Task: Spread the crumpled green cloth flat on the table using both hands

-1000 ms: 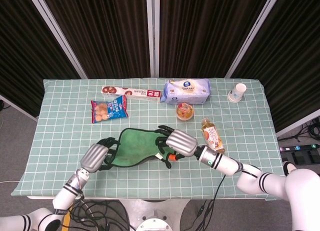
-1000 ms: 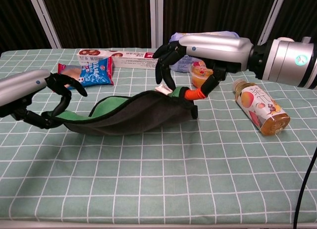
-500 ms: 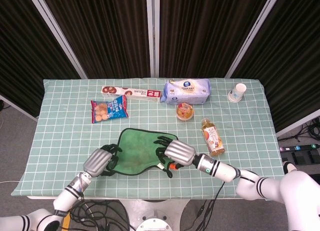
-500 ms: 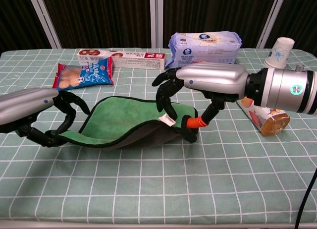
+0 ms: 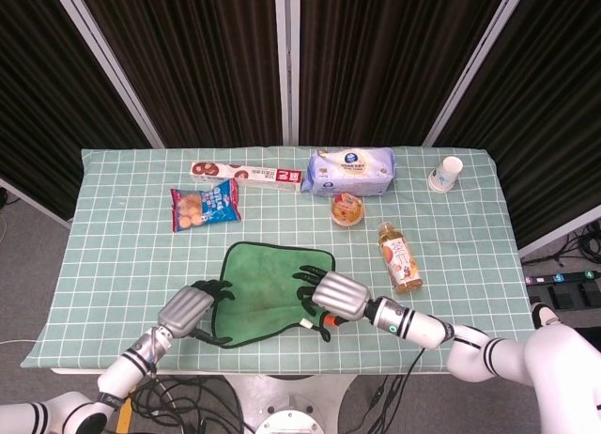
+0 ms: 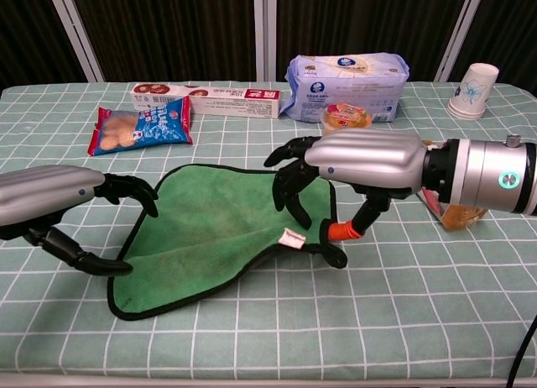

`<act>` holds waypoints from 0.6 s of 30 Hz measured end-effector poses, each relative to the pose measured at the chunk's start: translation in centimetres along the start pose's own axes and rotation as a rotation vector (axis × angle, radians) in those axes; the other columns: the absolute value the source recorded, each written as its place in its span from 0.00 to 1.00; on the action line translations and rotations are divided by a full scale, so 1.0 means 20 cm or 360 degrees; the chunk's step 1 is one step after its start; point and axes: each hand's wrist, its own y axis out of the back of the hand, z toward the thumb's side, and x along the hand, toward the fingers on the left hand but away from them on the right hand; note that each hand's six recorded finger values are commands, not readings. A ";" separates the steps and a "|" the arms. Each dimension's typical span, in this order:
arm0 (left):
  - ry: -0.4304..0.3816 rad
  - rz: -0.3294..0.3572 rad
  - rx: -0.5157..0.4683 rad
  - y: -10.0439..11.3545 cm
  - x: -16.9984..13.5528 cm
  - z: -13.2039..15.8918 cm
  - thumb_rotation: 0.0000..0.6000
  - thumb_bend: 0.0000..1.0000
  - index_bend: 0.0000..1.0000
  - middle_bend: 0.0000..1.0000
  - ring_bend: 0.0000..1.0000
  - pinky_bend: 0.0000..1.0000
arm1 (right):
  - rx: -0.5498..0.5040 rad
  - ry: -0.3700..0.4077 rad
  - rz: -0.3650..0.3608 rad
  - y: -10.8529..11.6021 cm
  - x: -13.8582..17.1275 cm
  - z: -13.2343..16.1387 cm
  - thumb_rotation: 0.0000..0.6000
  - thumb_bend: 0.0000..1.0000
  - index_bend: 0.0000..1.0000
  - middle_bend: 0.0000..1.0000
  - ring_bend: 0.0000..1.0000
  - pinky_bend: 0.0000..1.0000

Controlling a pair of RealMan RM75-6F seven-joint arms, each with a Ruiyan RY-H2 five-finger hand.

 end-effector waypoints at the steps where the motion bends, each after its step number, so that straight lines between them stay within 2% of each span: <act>1: 0.0004 -0.0011 0.0007 0.00 0.00 0.00 0.37 0.08 0.28 0.21 0.17 0.23 | 0.0019 0.0004 0.0005 -0.01 0.00 0.00 0.92 0.31 0.61 0.29 0.04 0.05; 4: 0.0014 -0.0024 0.0010 0.01 -0.01 0.00 0.33 0.06 0.27 0.21 0.17 0.23 | 0.0091 0.0012 0.0017 -0.03 0.02 0.01 0.75 0.17 0.51 0.24 0.01 0.04; 5: 0.0015 -0.0022 0.0010 0.01 -0.01 0.00 0.32 0.06 0.27 0.21 0.17 0.23 | 0.0115 0.0013 0.0019 -0.03 0.02 0.02 0.67 0.09 0.44 0.21 0.00 0.04; 7: 0.0019 -0.0018 0.0011 0.02 -0.01 0.00 0.32 0.06 0.27 0.21 0.17 0.23 | 0.0170 0.0010 0.0029 -0.05 0.03 0.02 0.52 0.01 0.32 0.15 0.00 0.02; 9: 0.0025 -0.0012 0.0013 0.02 0.00 -0.01 0.32 0.05 0.27 0.21 0.17 0.23 | 0.0224 0.0005 0.0047 -0.07 0.05 0.03 0.33 0.00 0.16 0.05 0.00 0.00; 12: 0.0036 -0.0012 0.0007 0.02 0.00 -0.02 0.32 0.05 0.27 0.21 0.17 0.23 | 0.0301 -0.0003 0.0076 -0.09 0.07 0.04 0.15 0.00 0.01 0.00 0.00 0.00; 15: 0.0043 -0.0005 0.0014 0.03 0.01 -0.03 0.41 0.05 0.27 0.21 0.17 0.23 | 0.0381 -0.0018 0.0081 -0.08 0.10 0.04 0.11 0.00 0.00 0.00 0.00 0.00; 18: 0.0045 0.0009 0.0015 0.04 0.02 -0.04 0.54 0.06 0.27 0.21 0.17 0.23 | 0.0394 -0.0048 0.0056 -0.04 0.13 0.02 0.10 0.00 0.00 0.00 0.00 0.00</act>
